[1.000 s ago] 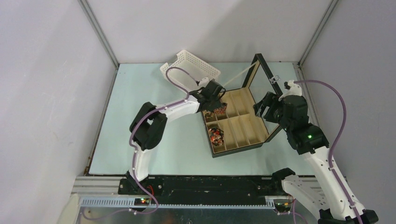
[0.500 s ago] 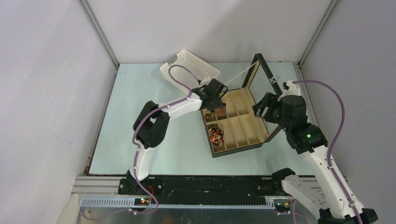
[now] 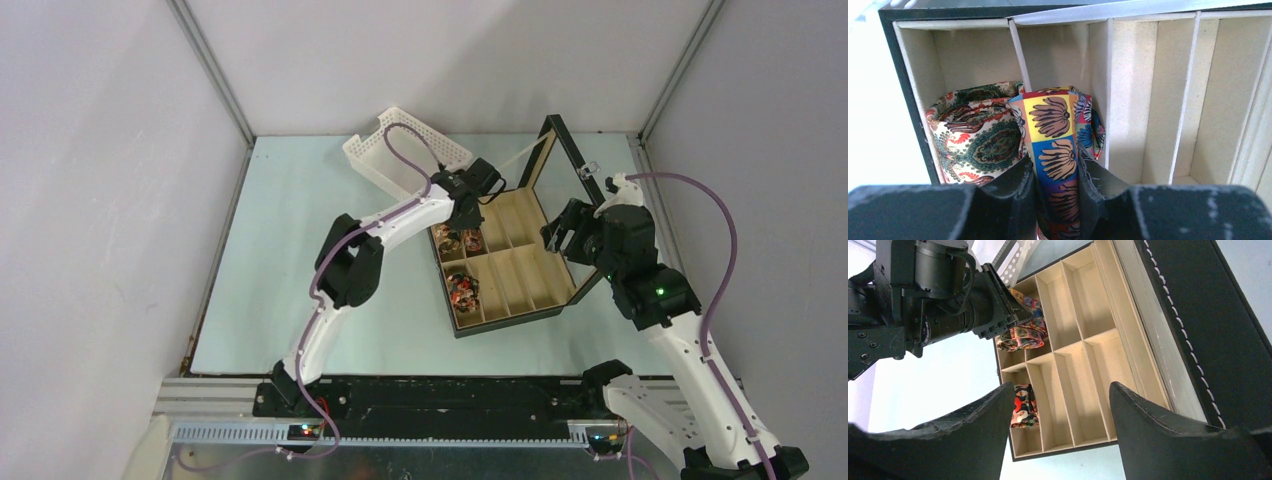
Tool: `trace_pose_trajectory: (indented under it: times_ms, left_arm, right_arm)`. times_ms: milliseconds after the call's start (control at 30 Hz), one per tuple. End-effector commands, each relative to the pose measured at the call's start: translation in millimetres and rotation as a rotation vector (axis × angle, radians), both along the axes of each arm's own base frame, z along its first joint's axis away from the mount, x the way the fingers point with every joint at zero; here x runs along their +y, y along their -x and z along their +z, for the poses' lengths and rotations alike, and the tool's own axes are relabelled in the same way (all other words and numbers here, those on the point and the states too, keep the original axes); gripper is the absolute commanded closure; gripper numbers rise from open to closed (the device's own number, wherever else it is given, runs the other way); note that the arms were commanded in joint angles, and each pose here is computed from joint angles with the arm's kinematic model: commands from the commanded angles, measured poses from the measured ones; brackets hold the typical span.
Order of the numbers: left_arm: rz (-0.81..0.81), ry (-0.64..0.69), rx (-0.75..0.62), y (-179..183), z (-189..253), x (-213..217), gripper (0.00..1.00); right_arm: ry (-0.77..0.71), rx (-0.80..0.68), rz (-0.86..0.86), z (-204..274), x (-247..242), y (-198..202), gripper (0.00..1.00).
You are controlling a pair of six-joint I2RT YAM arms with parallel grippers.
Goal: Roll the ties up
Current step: Place the tie in the storage box.
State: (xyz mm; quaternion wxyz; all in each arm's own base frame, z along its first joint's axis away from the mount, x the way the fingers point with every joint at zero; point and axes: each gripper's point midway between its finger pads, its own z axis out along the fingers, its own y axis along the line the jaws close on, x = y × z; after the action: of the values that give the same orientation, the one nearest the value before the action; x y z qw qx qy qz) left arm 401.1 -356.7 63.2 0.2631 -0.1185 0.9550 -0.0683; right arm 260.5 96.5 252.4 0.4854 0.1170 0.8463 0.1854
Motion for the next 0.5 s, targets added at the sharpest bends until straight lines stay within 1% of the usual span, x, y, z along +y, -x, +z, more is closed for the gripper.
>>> trace_pose_trajectory:
  times_ms: [0, 100, 467]
  left_arm:
    - [0.012, -0.112, 0.047, -1.8, -43.7, 13.0, 1.00]
    - [0.004, -0.118, 0.042, -4.5, -38.4, 10.1, 1.00]
    - [-0.021, -0.164, 0.073, -3.9, -39.9, 11.0, 1.00]
  right_arm:
    - [-0.004, -0.031, -0.016, 7.0, -3.1, -0.9, 0.28]
    - [-0.001, -0.032, -0.016, 7.1, -3.9, -0.9, 0.28]
    - [-0.003, -0.040, -0.019, 9.0, -4.5, -1.0, 0.28]
